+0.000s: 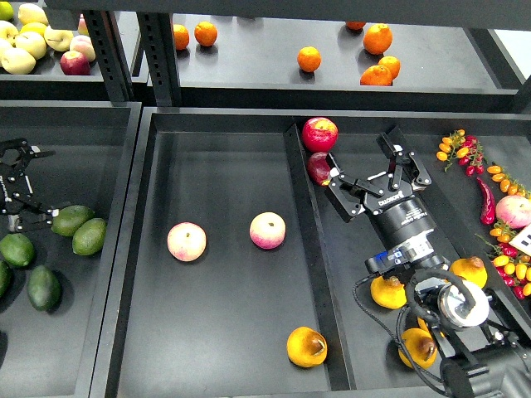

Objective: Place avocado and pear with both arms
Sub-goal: 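Lower the right gripper onto the yellow pear and close it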

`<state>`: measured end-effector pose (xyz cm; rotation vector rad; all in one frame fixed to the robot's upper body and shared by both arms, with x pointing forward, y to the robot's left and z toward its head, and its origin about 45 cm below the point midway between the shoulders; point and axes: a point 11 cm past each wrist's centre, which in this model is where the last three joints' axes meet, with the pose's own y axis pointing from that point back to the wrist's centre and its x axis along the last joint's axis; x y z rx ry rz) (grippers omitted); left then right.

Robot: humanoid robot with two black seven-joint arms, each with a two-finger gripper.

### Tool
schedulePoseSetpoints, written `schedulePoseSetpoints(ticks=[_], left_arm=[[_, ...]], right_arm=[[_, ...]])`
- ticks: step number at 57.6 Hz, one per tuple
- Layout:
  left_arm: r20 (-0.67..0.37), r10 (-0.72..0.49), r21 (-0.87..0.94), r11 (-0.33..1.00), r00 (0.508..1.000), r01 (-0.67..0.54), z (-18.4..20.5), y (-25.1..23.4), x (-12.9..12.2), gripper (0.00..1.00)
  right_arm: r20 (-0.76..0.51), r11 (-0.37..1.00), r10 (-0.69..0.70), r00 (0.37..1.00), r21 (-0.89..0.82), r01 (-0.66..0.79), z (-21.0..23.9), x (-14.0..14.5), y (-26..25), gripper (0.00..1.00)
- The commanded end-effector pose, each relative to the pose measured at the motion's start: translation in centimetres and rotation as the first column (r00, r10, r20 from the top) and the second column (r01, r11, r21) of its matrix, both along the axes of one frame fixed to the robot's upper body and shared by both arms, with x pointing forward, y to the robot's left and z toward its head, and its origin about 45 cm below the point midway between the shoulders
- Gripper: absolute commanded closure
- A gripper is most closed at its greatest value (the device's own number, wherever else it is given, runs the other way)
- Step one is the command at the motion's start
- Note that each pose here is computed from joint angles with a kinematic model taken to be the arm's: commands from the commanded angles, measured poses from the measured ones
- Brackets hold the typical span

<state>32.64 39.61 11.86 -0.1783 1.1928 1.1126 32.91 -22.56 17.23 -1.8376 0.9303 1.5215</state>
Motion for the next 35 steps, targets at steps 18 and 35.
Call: schedulePoseSetpoints(ticks=[18, 35], left_arm=[[0.029, 0.193, -0.388, 0.906, 0.981, -0.167, -2.6, -6.0, -5.3, 0.01], [-0.001, 0.331, -0.502, 0.816, 0.944, -0.287, -3.7, -6.7, -7.6, 0.01]], right_arm=[[-0.176, 0.886, 0.326, 0.929, -0.285, -0.365, -2.4, -3.5, -2.4, 0.0], [-0.247, 0.794, 0.415, 0.876, -0.372, -0.481, -3.1, -4.3, -2.1, 0.0]])
